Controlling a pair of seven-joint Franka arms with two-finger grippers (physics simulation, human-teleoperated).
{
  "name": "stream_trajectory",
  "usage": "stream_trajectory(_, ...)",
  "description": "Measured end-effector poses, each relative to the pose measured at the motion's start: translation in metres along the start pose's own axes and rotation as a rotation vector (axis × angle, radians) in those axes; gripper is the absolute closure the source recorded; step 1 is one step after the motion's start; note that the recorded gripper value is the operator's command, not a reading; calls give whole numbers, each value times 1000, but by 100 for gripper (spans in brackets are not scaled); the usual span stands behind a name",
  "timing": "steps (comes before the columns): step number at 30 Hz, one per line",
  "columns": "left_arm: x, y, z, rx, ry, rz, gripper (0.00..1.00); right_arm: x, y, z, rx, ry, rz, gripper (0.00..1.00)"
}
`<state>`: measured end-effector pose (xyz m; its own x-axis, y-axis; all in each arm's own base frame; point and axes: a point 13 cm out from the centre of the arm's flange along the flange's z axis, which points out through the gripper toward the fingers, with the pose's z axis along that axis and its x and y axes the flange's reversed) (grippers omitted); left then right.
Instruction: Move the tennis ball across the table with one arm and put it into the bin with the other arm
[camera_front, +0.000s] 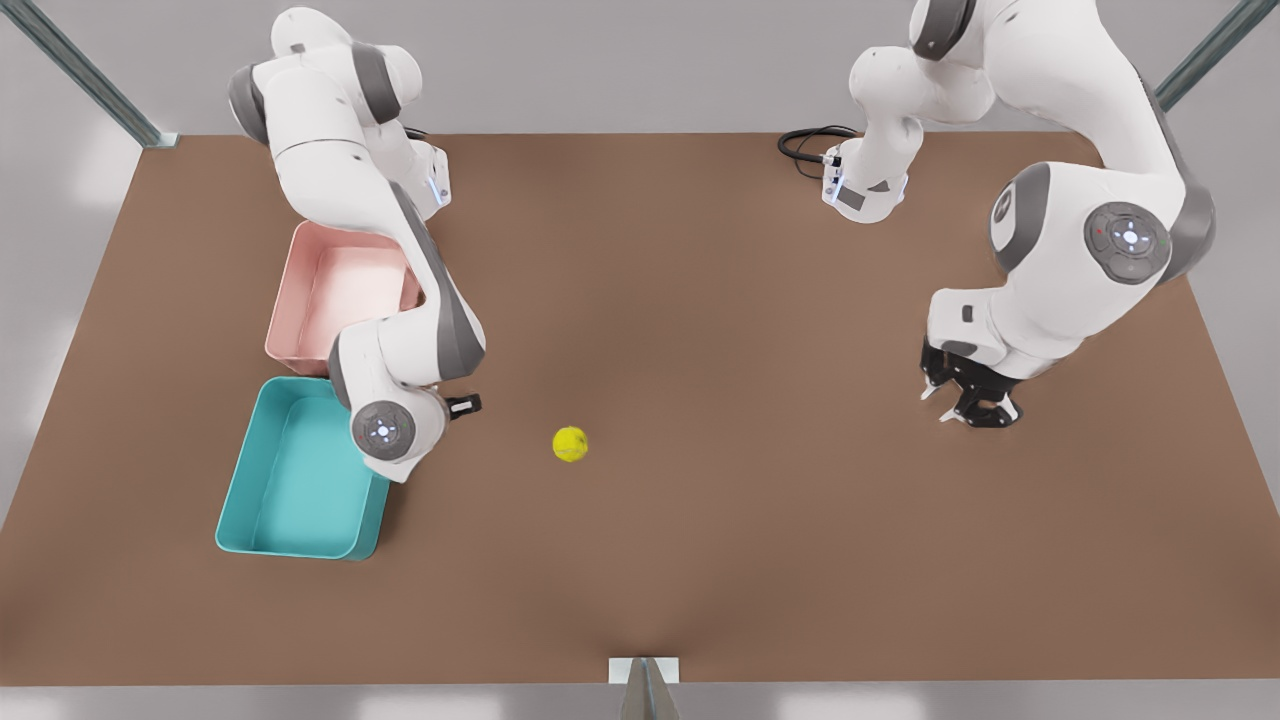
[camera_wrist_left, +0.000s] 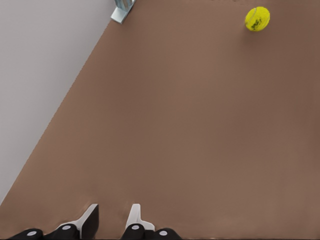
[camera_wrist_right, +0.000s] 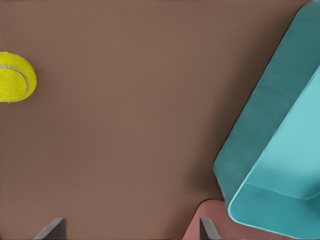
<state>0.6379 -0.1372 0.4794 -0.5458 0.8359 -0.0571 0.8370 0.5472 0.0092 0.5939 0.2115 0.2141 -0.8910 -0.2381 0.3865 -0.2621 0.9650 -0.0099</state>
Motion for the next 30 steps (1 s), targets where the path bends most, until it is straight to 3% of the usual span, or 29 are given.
stream_trajectory(5,45,-42,11,171,166,-334,0,-58,39,47,-52,-111,103,0)
stream_trajectory(12,80,-65,13,221,339,-647,0,-103,88,51,-141,-278,243,0)
stream_trajectory(23,93,-77,17,204,447,-915,0,-108,107,72,-203,-316,417,0)
stream_trajectory(30,96,-78,18,186,475,-1018,0,-74,132,80,-199,-286,445,0)
